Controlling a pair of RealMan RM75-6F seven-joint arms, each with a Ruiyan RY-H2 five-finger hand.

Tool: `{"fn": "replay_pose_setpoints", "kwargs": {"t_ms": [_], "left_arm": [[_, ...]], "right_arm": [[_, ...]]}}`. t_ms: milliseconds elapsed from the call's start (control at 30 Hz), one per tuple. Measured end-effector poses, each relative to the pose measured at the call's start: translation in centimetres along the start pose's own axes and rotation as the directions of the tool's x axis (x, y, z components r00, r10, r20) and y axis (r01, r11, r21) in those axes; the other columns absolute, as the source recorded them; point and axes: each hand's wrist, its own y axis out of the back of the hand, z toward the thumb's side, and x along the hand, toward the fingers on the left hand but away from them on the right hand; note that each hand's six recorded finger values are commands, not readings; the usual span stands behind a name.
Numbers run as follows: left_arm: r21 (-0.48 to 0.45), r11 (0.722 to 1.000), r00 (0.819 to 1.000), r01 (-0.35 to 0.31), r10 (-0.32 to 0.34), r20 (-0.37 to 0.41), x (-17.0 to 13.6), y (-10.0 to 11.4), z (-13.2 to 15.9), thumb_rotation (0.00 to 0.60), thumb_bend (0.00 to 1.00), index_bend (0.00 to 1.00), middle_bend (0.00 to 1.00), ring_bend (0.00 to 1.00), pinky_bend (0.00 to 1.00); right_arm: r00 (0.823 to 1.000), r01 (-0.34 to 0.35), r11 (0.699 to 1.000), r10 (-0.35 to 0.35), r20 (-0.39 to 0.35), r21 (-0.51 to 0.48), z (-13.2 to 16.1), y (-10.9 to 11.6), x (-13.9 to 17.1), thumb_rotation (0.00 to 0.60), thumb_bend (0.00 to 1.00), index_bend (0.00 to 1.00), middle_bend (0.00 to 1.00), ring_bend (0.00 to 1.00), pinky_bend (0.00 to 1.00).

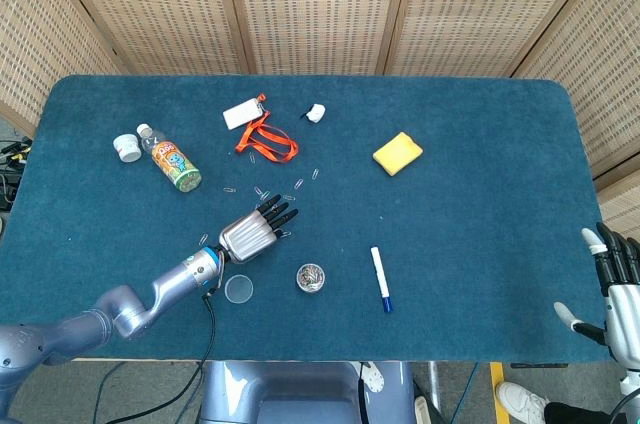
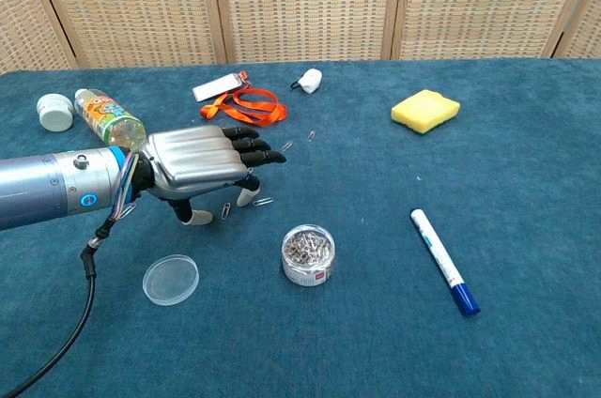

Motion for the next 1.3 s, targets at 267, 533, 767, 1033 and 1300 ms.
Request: {"fn": "replay_pose_setpoints", "kwargs": {"t_ms": [267,533,767,1033,1300], "left_arm": [[0.008,1.0,1.0,0.005,-0.005,0.002,0.2,-0.1,0.4,0.6,0.32,0.5,0.0,0.0,0.0],[0.012,1.0,1.0,0.016,-0.016,-0.003,-0.1,-0.4,0.3,0.6,0.4,0.57,0.0,0.0,0.0],[0.018,1.0,1.0,0.025,-0.025,-0.014,-0.5,-0.6,0.0,0.6,0.43,0.59,0.0,0.0,0.0],[0.018,1.0,1.0,0.016,-0.016,-0.026,-0.8,-0.3,-0.5,0.6,0.43,0.61,0.0,0.0,0.0],[-0.034,0.999,0.998,-0.033,0.031,-0.055,-1.4,1.2,-1.4,0.6,0.43,0.61,0.0,0.0,0.0]], "right_arm": [[1.0,0.007,1.0,-0.007,0.0,-0.009,-0.2,0.3,0.0,0.6,0.0,0.0,0.0,0.0,0.0],[1.0,0.007,1.0,-0.007,-0.006,-0.013,0.0,0.4,0.1,0.6,0.0,0.0,0.0,0.0,0.0],[1.0,0.009,1.0,-0.009,-0.009,-0.014,0.1,0.5,0.1,0.6,0.0,0.0,0.0,0.0,0.0],[1.0,0.009,1.0,-0.009,-0.013,-0.02,0.1,0.5,0.1,0.6,0.0,0.0,0.0,0.0,0.0],[1.0,0.012,0.999,-0.013,-0.017,-0.029,0.1,0.7,0.2,0.6,0.0,0.0,0.0,0.0,0.0]]}}
